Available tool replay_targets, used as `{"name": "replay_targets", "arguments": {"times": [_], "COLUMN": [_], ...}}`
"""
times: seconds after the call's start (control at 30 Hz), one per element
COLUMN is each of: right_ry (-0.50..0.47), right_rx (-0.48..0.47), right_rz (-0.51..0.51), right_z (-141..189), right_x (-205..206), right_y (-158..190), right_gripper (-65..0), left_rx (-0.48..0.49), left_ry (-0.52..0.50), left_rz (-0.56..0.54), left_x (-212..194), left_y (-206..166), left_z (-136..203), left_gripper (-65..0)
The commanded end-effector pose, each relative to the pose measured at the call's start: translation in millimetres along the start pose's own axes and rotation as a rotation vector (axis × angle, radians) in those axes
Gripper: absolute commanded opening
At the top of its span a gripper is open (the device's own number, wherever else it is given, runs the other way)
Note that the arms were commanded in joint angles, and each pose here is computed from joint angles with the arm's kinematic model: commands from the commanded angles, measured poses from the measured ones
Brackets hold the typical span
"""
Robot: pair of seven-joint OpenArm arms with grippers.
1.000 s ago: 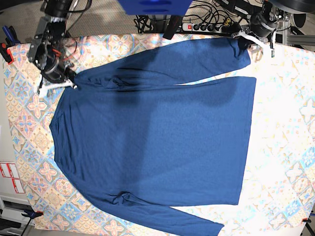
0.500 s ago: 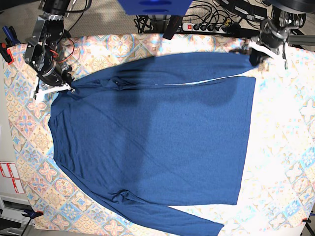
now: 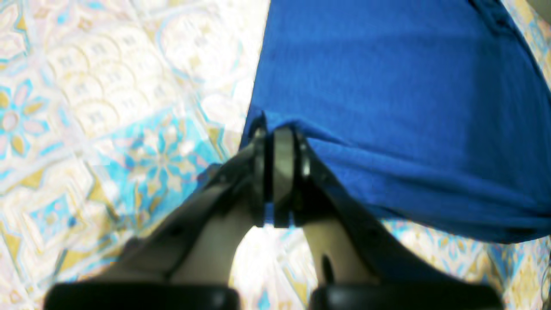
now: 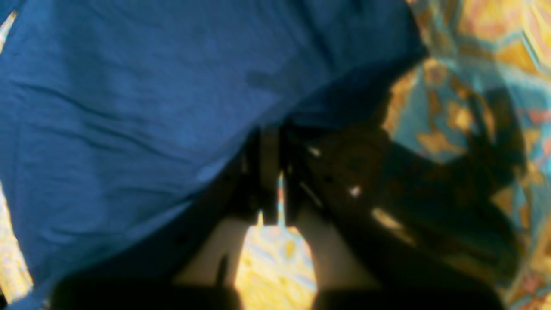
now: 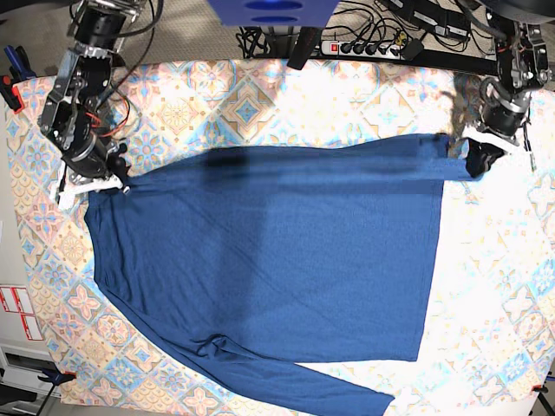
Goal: Fold the T-shirt properly
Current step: 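Lift both shoulder corners and pull them apart to stretch the shirt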
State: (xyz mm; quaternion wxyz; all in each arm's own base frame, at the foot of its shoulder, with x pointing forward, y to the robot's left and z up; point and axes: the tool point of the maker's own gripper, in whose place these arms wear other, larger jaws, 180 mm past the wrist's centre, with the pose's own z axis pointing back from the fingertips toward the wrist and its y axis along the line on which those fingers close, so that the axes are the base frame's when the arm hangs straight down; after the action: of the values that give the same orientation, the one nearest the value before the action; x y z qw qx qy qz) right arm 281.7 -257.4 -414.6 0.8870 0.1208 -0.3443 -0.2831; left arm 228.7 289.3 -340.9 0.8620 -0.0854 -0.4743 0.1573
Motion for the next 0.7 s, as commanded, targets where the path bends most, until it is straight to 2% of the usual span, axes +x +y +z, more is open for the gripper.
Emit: {"name": "replay_targets", "arguments": {"times": [0.0,0.27,0.53,0.6,0.67], "right_ry": [-0.057,-0.052,-0.049,-0.047,-0.047], "right_rx": [0.014,0.011,0.019,0.019,0.019], "right_rz": [0.015,0.004,-0.004,-0.004,-0.004], "right_z": [3,-1,-5,-5,-5], "right_x": [21,19,20,20,20], "right_y": [5,3,7,7,7], "right_gripper": [-64.3,-64.3,-64.3,-64.3,-64.3], "left_rx": [0.013,0.051,0.083,0.086,0.083], "left_ry": [-0.025,-0.007,0.060,0.069,0.098], "left_rz": [-0.002,0.054,0.112,0.113,0.116], "left_x": [8,-4,-34,-37,-42], "left_y": [7,22,34,35,34], "left_z": [-2,-16,-25,-24,-25], "left_gripper": [-65.0,-65.0,-64.2,-57.9,-48.6]}}
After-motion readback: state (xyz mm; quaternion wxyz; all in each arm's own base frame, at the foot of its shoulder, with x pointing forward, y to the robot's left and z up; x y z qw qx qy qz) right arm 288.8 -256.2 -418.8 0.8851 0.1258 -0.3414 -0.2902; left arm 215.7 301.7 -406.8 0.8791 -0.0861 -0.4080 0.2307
